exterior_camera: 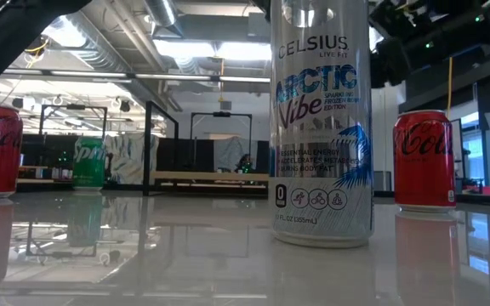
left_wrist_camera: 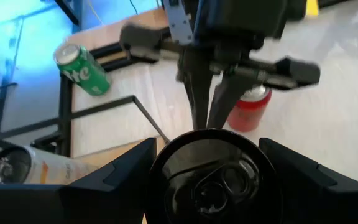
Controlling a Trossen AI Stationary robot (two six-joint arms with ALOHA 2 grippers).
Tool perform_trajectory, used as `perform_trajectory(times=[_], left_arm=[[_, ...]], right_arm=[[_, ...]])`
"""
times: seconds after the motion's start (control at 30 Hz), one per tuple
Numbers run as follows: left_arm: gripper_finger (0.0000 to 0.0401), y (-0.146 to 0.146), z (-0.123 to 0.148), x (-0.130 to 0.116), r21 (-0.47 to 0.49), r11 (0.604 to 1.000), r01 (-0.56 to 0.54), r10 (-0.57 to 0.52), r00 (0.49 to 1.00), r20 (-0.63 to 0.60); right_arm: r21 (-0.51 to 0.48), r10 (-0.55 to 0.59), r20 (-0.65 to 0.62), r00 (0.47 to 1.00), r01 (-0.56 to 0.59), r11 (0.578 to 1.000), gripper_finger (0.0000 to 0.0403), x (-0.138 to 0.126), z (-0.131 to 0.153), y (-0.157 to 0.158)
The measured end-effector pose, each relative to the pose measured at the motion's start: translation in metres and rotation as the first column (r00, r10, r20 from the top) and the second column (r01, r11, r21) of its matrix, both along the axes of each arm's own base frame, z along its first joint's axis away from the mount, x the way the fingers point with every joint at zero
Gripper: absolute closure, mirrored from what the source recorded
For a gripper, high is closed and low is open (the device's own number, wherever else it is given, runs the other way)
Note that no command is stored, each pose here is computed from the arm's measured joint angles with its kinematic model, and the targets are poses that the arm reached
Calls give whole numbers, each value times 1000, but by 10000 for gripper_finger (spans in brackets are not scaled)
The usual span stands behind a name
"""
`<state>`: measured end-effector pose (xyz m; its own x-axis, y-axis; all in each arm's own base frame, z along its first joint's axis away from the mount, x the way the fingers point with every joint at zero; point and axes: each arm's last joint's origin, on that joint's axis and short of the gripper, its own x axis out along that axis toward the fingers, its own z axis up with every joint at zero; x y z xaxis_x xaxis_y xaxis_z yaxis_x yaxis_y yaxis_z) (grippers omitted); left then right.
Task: Place canned beverage on shelf
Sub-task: Put the white and yellow soda can on the shelf
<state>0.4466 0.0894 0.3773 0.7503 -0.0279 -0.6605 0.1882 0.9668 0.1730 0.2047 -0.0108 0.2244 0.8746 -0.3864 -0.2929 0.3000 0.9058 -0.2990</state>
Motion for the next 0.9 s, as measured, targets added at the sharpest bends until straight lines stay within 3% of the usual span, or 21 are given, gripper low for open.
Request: perform_trajectory(times=[0.47,0.57,0.9], left_arm=[[156,3,3,5,1,1000,6,-6,998,64],[156,9,-2,6,5,1000,-4,4,998,62],[156,47,-28,8,-17,994,-107,107,992,63]], right_arm=[[7,14,28,1000,-14,1000,398,4,0,-1],[1,-27,-3,1000,27,1000,398,-2,5,-2],[124,-77,-10,997,78,989,398,-36,32,-2]])
